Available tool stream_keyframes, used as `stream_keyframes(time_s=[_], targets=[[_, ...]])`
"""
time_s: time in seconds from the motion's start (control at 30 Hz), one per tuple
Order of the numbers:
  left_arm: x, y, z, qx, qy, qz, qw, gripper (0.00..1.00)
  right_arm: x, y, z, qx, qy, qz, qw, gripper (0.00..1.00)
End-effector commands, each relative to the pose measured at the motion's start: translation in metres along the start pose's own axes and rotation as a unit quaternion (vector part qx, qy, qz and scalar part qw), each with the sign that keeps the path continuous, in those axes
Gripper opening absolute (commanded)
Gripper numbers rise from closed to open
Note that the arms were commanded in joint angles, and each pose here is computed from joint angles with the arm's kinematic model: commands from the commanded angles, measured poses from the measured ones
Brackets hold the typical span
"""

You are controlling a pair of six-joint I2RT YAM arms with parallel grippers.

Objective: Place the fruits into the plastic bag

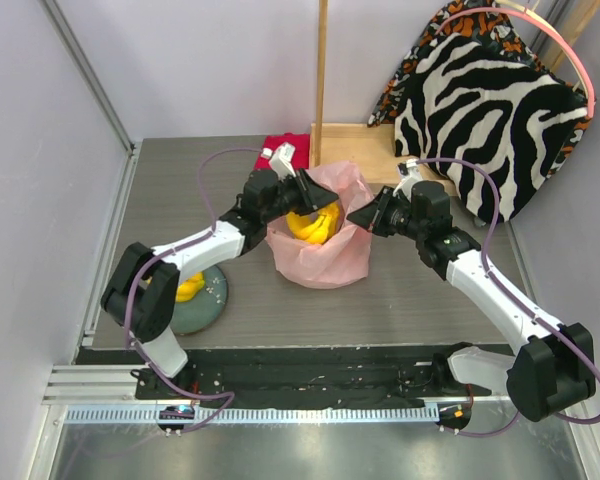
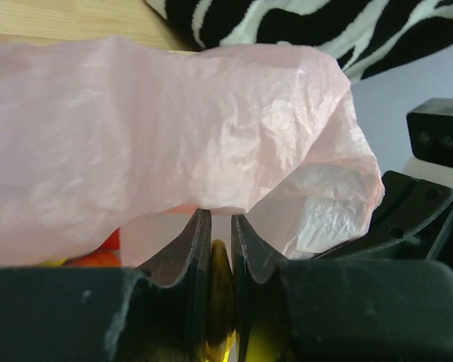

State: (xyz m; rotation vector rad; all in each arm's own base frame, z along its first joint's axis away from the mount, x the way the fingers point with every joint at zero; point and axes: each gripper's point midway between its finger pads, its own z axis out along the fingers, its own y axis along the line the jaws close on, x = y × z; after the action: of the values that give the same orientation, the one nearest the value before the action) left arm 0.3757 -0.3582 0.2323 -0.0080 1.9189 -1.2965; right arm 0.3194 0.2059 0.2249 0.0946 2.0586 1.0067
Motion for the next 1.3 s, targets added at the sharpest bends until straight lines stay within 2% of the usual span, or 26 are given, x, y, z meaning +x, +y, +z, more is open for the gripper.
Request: stream_keyframes(time_s=[0.0, 0.13, 0.33, 0.4, 0.43, 0.5, 0.53, 0.63, 0.77, 0.97, 1.17, 1.27], targets=[[-0.007, -0.034, 0.014, 0.066, -0.043, 0.008, 0.997, 0.0, -0.009, 0.007, -0.002, -0.013, -0.018, -0.002, 1.0, 0.01], [0.017, -0.031, 0.024, 0.063, -0.025, 0.018, 0.998, 0.0, -0.01, 0.007, -0.001, -0.012, -0.02, -0.005, 1.0, 0.01], [0.03, -0.01, 0.027, 0.035, -0.007, 0.047, 0.998, 0.02, -0.009, 0.004, 0.001, -0.009, -0.017, -0.004, 1.0, 0.01], [0.032, -0.008, 0.024, 0.028, 0.001, 0.057, 0.998, 0.11, -0.009, 0.004, 0.0, -0.007, -0.018, -0.006, 1.0, 0.01], [0.029, -0.012, 0.021, 0.032, -0.002, 0.068, 0.997, 0.22, -0.008, 0.003, 0.001, -0.005, -0.017, -0.005, 1.0, 0.01], [0.027, -0.013, 0.016, 0.027, -0.003, 0.081, 0.996, 0.33, -0.008, 0.002, 0.002, -0.005, -0.016, -0.005, 1.0, 0.01], [0.024, -0.016, 0.012, 0.028, -0.006, 0.095, 0.995, 0.47, -0.008, 0.001, 0.003, -0.003, -0.015, -0.005, 1.0, 0.01], [0.02, -0.012, 0.002, 0.008, -0.015, 0.107, 0.994, 0.68, -0.008, 0.001, 0.004, -0.004, -0.014, -0.007, 1.0, 0.01], [0.013, -0.019, -0.014, 0.009, -0.023, 0.136, 0.99, 0.86, -0.008, -0.001, 0.004, 0.002, -0.012, -0.012, 1.0, 0.01], [0.006, -0.036, -0.059, 0.005, -0.012, 0.211, 0.977, 0.89, -0.015, 0.0, -0.001, 0.014, -0.012, -0.045, 0.999, 0.01], [-0.002, -0.032, -0.109, -0.038, 0.008, 0.335, 0.941, 0.89, -0.011, 0.004, -0.014, 0.022, 0.042, -0.113, 0.992, 0.01], [-0.019, -0.027, -0.127, -0.079, -0.016, 0.375, 0.924, 0.92, -0.002, 0.0, -0.018, 0.03, 0.079, -0.129, 0.988, 0.01]])
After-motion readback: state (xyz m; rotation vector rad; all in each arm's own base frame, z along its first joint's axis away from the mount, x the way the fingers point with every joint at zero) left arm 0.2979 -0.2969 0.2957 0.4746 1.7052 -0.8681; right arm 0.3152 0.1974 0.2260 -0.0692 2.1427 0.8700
